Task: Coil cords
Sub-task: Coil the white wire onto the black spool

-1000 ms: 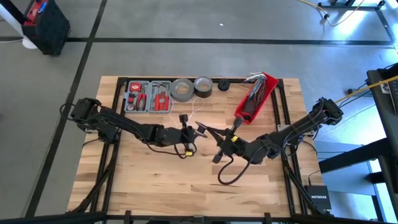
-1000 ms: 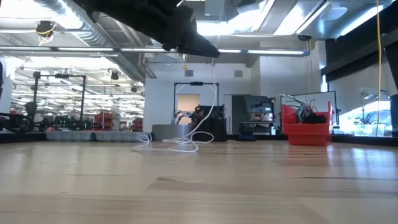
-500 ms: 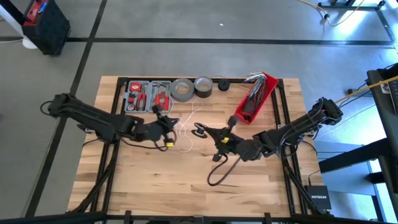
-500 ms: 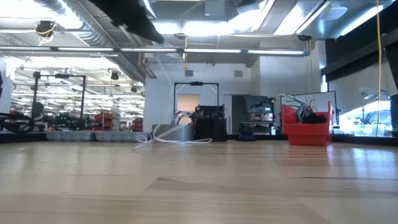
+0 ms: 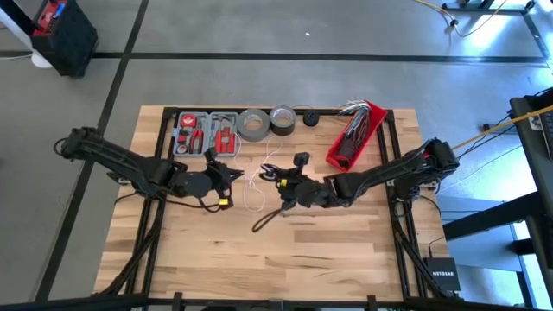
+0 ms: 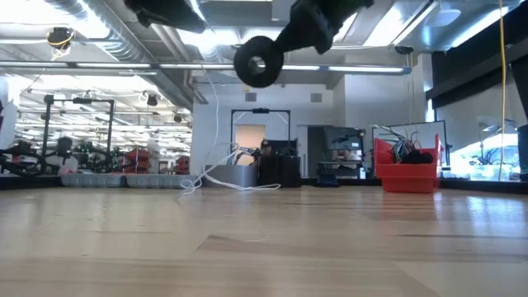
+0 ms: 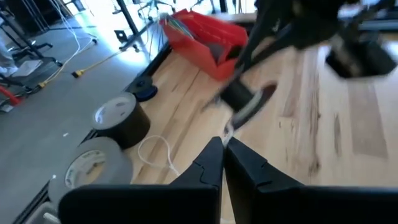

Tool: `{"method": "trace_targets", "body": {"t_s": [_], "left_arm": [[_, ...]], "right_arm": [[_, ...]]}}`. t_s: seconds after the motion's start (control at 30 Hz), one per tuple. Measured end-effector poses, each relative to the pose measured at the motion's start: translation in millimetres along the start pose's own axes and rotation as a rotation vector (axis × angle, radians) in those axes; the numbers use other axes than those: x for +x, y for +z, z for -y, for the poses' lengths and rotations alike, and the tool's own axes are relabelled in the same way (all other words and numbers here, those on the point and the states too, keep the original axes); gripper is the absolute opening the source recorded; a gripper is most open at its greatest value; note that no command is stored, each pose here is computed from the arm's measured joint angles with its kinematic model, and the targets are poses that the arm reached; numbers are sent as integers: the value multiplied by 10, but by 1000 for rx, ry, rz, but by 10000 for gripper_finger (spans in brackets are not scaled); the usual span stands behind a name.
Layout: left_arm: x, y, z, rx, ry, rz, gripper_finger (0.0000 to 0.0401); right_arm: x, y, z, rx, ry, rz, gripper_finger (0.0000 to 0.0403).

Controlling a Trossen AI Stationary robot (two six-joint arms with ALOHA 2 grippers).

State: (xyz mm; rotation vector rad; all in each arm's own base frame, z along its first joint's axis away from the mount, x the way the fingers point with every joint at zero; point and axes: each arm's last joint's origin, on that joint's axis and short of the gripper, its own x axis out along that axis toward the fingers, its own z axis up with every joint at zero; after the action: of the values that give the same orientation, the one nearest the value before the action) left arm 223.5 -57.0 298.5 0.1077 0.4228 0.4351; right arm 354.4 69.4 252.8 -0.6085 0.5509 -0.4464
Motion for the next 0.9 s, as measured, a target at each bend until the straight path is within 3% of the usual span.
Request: {"method": "trace_targets", "body": {"t_s": [0.47, 0.9], "left_arm": [[511, 85, 393, 14, -29, 172, 5], [920, -93, 392, 57, 51, 99, 7]], "right_arm": [[130, -9, 90, 191, -43, 10, 5], [-21, 182, 281, 366, -81, 154, 5]]}}
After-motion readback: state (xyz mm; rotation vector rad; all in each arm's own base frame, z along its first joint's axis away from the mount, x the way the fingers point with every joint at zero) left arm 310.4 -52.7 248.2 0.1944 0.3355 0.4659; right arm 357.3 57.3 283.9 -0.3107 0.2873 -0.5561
